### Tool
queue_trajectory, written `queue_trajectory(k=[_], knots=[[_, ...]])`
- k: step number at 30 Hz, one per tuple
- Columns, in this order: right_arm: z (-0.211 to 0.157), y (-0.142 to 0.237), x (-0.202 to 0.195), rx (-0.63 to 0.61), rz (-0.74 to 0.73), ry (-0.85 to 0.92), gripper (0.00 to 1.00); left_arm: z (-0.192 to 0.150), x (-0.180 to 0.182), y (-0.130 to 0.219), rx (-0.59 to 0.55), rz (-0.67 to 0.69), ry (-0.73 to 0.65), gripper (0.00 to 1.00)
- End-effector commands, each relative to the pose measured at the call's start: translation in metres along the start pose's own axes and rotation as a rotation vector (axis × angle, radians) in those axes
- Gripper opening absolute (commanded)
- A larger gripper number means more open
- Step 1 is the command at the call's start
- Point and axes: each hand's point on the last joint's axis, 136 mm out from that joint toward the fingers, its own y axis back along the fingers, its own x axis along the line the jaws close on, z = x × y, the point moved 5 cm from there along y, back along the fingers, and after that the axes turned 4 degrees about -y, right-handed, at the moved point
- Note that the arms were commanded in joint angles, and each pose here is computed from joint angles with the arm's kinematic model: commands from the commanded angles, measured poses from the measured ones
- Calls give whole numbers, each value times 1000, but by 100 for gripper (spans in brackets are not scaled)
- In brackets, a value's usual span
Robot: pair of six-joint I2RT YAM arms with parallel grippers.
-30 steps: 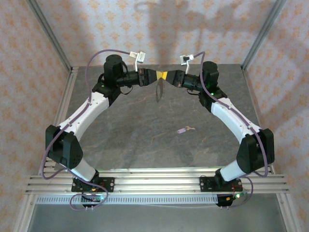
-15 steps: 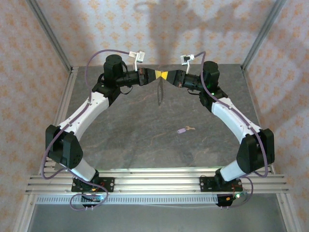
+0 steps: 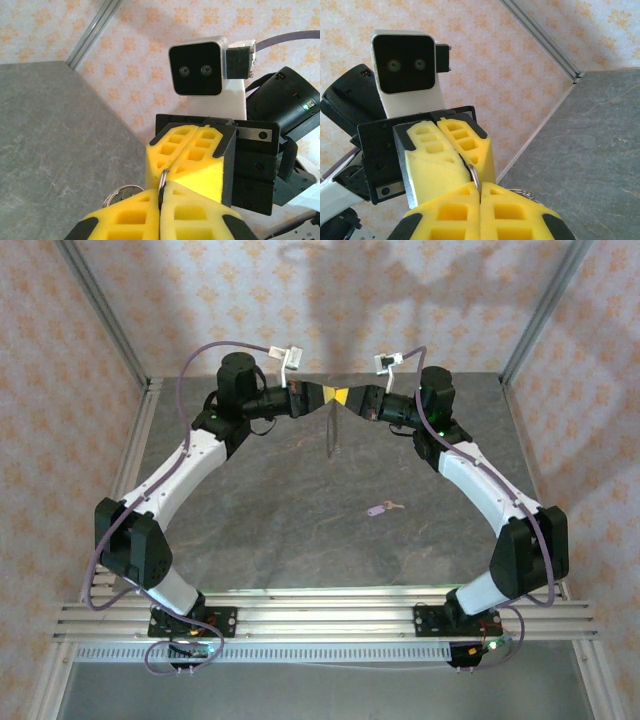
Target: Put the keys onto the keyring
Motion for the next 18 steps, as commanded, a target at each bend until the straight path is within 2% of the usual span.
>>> queue_trajectory(k=[1, 6, 18], knots=[[-3, 0, 14, 29, 38, 58, 0, 11, -9, -5, -37, 0, -51, 12], [-5, 1, 12, 37, 32, 60, 0, 11, -5, -6, -46, 16, -47, 21], [-4, 0, 10, 27, 17, 65, 0, 5, -4, -8, -22, -17, -33, 16]])
